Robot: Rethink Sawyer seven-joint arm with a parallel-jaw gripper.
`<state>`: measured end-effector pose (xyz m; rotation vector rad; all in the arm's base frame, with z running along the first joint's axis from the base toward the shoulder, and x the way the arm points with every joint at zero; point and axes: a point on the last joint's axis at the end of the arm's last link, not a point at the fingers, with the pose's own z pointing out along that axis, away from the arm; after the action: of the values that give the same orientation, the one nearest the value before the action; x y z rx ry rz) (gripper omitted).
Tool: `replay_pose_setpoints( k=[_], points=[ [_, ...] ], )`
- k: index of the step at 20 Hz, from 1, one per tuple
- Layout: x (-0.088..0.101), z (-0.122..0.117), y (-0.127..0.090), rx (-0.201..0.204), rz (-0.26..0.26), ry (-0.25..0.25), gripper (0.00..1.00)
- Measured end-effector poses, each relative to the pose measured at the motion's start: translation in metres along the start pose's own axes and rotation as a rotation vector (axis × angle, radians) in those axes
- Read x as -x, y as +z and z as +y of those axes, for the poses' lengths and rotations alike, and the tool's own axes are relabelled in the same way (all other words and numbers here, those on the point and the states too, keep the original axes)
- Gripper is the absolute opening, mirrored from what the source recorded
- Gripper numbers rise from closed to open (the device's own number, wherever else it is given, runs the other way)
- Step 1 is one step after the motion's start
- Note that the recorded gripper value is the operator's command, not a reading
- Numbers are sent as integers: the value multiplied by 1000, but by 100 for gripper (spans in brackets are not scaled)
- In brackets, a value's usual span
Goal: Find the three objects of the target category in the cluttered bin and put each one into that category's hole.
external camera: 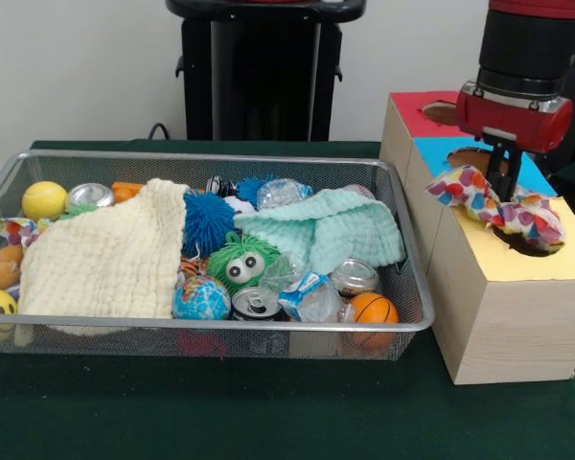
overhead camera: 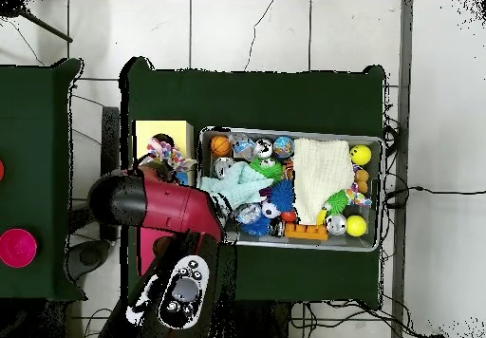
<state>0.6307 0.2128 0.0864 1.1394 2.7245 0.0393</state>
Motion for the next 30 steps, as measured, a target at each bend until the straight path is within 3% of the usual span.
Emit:
replay_pose_setpoints(
  k=[12,20,26,30],
  points=[
    [-9,14,1,-3,-28,45,0],
    [-4,17,4,19,-33,66,0],
    [5,20,13,51,-84,72,0],
    [5,20,35,57,-98,72,0]
  ],
)
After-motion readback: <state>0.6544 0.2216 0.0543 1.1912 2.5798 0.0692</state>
